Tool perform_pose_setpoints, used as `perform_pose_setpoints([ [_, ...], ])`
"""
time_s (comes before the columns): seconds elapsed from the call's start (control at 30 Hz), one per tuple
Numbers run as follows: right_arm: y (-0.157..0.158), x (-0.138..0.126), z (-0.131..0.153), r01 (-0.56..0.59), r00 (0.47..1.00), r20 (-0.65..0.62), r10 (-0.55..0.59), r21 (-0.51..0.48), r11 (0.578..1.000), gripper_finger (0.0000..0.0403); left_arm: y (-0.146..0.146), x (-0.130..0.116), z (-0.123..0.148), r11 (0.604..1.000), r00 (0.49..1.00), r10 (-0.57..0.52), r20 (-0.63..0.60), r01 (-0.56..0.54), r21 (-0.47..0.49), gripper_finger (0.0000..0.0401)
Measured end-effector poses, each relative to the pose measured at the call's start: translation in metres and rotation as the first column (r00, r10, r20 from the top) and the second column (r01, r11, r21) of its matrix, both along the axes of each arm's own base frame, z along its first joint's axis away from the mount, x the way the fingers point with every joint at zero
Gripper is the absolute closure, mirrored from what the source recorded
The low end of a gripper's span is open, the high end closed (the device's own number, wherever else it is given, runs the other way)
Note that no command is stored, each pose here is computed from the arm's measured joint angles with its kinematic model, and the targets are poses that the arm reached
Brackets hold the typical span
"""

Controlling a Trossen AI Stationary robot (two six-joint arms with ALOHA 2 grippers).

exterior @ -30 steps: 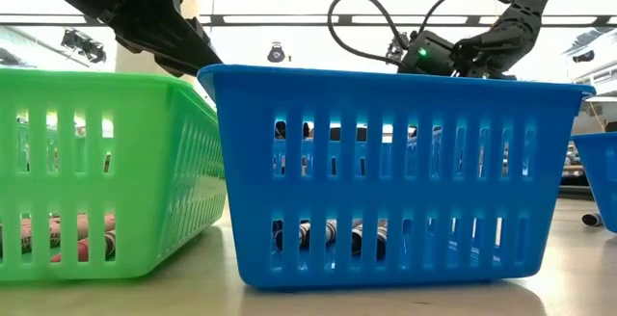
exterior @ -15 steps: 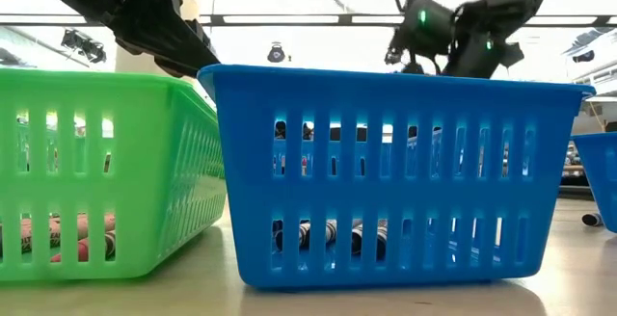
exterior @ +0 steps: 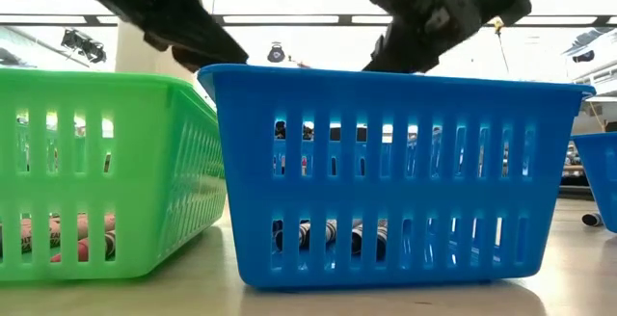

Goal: Sort crayons
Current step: Put the pink crayon into the green bin

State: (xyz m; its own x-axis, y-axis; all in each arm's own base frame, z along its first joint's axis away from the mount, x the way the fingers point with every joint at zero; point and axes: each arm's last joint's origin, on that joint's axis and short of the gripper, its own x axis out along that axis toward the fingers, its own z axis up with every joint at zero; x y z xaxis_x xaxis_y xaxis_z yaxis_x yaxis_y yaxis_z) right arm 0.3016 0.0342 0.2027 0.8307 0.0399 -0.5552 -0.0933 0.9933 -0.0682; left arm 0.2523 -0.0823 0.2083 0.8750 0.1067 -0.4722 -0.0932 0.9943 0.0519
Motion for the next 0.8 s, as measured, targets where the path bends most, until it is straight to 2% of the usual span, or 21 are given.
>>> perform_pose_setpoints([
  [0.37, 0.018, 0.007, 0.018, -0.060, 0.977, 0.207, 0.055, 0.019, 0.998, 0.0363, -0.003, 0.009, 0.021, 0.994, 0.975, -0.088, 0.206, 0.073, 0.079, 0.0194],
  [0.57, 0.021, 0.009, 0.023, -0.070, 0.963, 0.262, 0.063, 0.019, 0.997, 0.0363, 0.002, 0.014, 0.032, 0.996, 0.947, -0.065, 0.315, 0.044, 0.073, 0.0206],
  [0.8, 0.021, 0.009, 0.025, -0.071, 0.958, 0.280, 0.063, 0.021, 0.997, 0.0363, 0.010, 0.016, 0.035, 0.998, 0.937, -0.027, 0.349, 0.008, 0.055, 0.0208],
])
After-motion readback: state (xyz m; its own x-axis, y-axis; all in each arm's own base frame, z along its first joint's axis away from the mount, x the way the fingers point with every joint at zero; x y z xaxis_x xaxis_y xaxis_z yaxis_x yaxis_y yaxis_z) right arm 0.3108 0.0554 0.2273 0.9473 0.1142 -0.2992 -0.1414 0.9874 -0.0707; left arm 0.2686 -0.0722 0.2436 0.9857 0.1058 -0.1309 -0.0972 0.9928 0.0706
